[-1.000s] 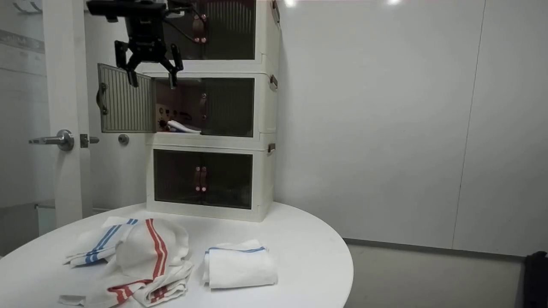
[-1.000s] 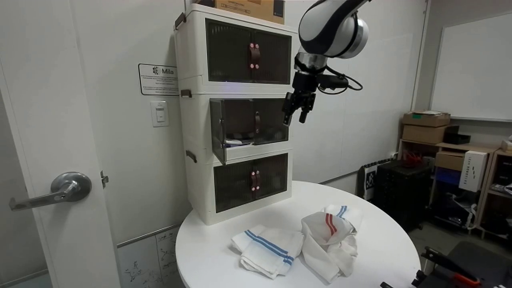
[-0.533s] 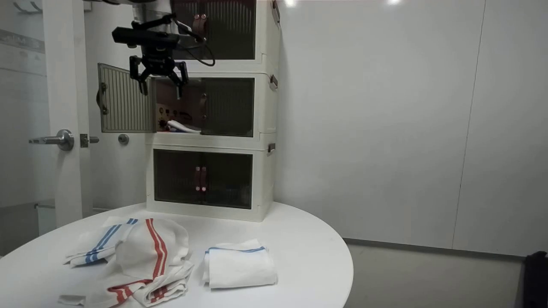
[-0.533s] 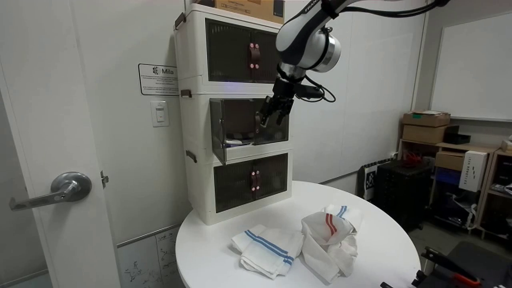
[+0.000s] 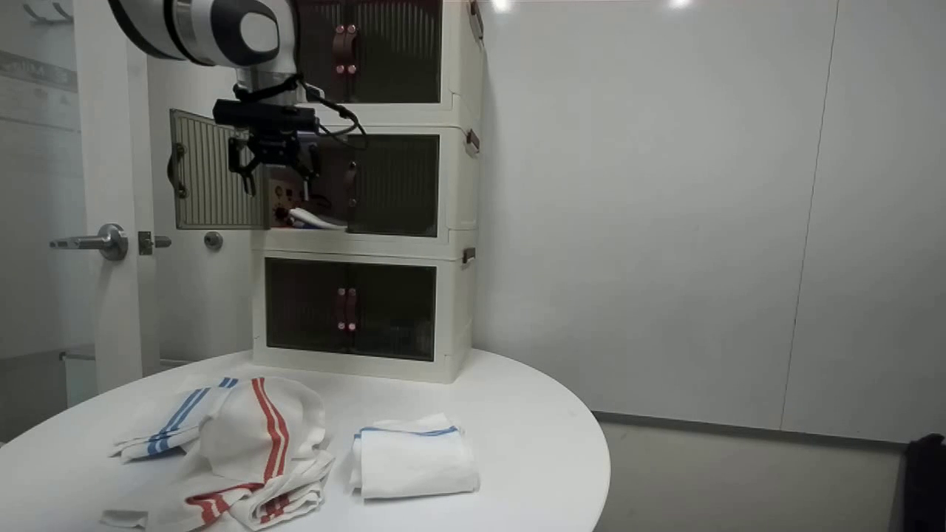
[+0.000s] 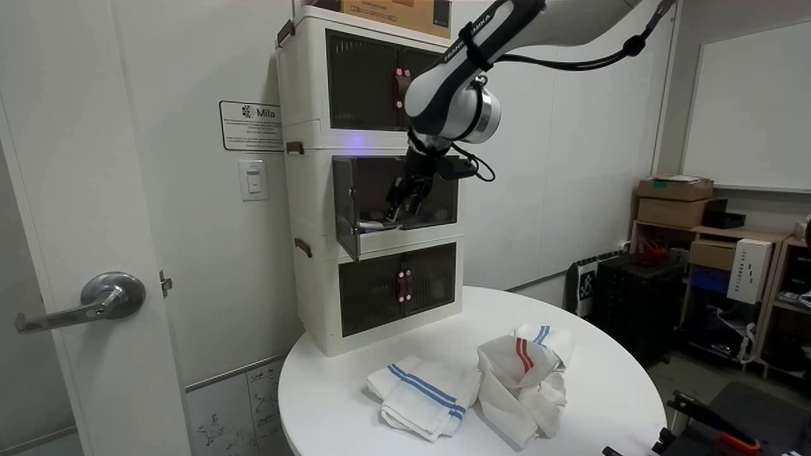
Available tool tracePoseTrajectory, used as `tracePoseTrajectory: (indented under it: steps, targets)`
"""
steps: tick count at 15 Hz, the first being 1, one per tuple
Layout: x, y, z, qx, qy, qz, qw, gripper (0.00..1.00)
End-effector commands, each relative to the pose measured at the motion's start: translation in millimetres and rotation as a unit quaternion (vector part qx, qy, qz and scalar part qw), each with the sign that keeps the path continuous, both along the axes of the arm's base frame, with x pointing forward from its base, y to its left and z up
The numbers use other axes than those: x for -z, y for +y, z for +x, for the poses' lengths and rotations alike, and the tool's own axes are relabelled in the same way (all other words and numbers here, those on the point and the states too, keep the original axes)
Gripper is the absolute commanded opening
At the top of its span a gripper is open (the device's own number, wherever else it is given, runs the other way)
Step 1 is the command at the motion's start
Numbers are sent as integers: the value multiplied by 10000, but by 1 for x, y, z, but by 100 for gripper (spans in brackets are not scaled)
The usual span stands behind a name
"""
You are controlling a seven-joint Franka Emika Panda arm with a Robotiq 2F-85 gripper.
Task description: Remove one towel from the middle cabinet
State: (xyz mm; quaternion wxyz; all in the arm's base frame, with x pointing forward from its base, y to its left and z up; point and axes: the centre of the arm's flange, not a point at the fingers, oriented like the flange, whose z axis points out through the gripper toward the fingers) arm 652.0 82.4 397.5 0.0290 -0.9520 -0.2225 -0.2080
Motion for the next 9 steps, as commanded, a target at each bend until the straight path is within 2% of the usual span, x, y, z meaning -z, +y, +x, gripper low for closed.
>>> tracePoseTrajectory:
  steps: [1, 4, 9]
  targets:
    - [18, 12, 28, -47, -544, -212, 9983, 100]
    - [27, 20, 36, -41, -1101, -308, 9934, 100]
    - [31, 26, 45, -163, -1681, -266, 9853, 100]
